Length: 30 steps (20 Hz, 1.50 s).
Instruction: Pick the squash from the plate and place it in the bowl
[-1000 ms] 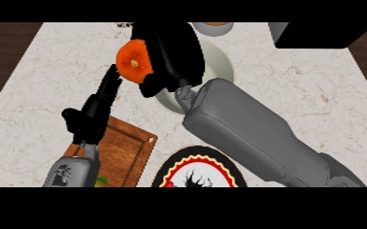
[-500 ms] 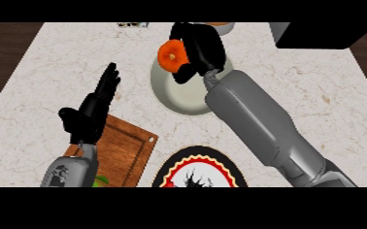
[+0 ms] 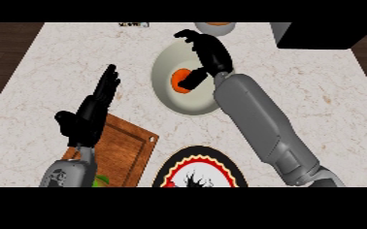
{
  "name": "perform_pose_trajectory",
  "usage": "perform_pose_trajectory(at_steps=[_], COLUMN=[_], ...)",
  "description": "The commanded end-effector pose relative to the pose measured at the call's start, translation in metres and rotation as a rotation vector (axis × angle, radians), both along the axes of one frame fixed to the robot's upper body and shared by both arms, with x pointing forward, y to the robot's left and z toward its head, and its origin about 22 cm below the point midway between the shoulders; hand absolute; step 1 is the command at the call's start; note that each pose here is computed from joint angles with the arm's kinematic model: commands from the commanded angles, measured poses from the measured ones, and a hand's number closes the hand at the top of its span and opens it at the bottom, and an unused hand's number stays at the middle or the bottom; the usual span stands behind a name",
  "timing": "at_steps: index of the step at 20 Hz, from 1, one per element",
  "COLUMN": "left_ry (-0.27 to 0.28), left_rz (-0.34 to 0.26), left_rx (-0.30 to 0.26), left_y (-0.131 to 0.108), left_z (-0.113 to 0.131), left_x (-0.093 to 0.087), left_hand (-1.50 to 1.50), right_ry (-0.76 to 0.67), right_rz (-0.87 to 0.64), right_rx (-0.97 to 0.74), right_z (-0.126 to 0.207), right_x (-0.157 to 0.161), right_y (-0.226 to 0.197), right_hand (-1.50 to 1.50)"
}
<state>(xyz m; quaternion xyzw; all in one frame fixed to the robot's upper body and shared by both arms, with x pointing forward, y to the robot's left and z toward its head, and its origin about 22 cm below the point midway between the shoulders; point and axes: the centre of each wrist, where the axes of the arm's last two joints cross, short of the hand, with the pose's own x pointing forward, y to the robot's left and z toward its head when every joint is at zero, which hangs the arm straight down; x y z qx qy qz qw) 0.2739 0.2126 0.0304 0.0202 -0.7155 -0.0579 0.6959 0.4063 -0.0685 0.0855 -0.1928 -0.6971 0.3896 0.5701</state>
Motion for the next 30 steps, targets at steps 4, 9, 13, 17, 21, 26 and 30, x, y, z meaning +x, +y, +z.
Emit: perform_pose_trajectory(at_steps=[4,9,13,17,21,26,30], left_ry=[0.008,0.006,0.016,-0.006,0.001,0.006,0.005], left_rz=[0.008,0.027,0.016,0.036,0.044,0.013,0.037], left_rx=[-0.012,-0.005,0.000,0.006,0.004,0.013,-0.006], left_y=[0.011,-0.006,0.018,0.010,0.006,0.014,-0.008], left_z=[-0.001,-0.001,0.010,-0.001,0.003,-0.011,0.001], left_x=[0.005,0.008,-0.009,-0.007,0.005,-0.002,-0.003], left_hand=[0.00,0.00,0.00,0.00,0.00,0.00,0.00], right_ry=[-0.111,-0.153,-0.061,-0.012,0.022,0.041,0.060], right_rz=[0.035,-0.020,-0.046,-0.038,0.001,0.061,0.108], right_rx=[0.263,0.390,0.469,0.552,0.593,0.627,0.594], right_z=[0.009,0.020,0.023,0.036,0.040,0.017,0.003], right_x=[0.007,0.008,0.006,0.003,-0.007,-0.034,-0.047], right_y=[-0.014,-0.031,-0.046,-0.086,-0.124,-0.142,-0.184], right_hand=[-1.50,-1.50,-1.50,-1.50,-1.50,-1.50,-1.50])
